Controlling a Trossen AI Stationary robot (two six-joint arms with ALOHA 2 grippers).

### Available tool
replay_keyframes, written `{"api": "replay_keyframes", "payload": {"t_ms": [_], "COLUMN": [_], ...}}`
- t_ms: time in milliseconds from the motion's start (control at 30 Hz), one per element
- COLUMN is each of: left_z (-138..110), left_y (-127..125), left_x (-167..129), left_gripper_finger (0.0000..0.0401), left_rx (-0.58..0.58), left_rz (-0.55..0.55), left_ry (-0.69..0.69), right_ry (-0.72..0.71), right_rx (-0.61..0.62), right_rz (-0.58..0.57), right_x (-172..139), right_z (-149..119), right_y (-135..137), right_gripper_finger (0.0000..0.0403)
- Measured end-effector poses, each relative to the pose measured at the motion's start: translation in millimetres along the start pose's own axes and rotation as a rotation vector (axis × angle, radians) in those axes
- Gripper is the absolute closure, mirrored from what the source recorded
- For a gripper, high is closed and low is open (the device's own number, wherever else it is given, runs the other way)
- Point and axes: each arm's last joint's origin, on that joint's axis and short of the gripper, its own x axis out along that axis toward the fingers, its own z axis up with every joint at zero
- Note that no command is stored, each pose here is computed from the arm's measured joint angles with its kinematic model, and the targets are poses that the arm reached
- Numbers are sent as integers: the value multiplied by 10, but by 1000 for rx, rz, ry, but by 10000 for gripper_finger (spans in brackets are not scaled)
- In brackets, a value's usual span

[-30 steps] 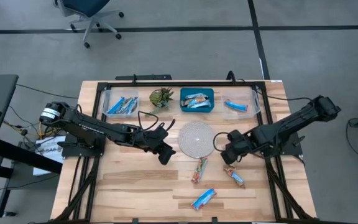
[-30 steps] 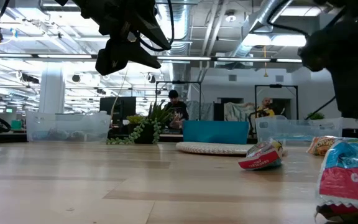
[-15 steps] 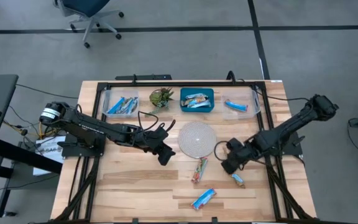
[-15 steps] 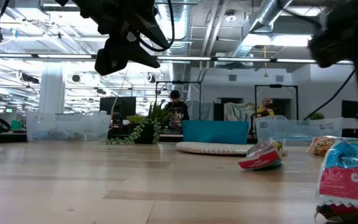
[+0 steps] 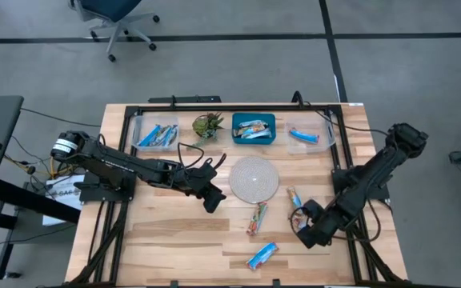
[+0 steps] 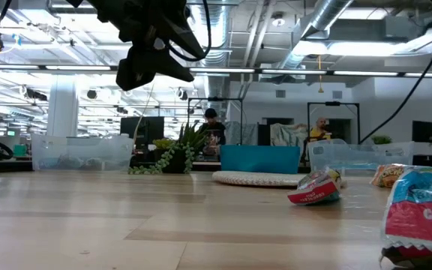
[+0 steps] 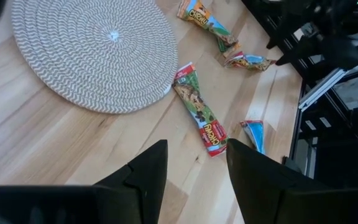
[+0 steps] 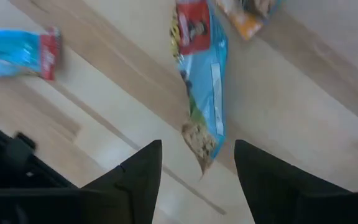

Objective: Pick and place Granola Bars by type
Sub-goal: Put the red granola bar into the right transparent bin

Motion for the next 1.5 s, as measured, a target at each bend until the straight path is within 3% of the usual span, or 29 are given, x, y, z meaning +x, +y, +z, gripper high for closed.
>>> {"api": "replay_keyframes", "payload": {"t_ms": [467, 700, 967, 1233, 1500], "left_z": [2, 3, 5, 48, 125], "left_y": [-2, -4, -6, -51, -45], "left_x": [0, 0, 0, -2, -1], "left_gripper_finger": [244, 243, 244, 241, 219], "left_rx": [1, 1, -6, -61, -77], "left_rz": [-2, -4, -5, -49, -74], "left_ry": [-3, -4, -7, -55, -95], "right_ry": [47, 61, 54, -36, -156], "right_rx": [-61, -72, -98, -77, -61], "right_rz": [-85, -97, 14, 218, 330], "right_x": [413, 442, 431, 400, 280], "right_z": [112, 153, 147, 283, 549], "right_y": [104, 103, 205, 404, 487], "right_gripper_finger": [219, 271, 349, 354, 355]}}
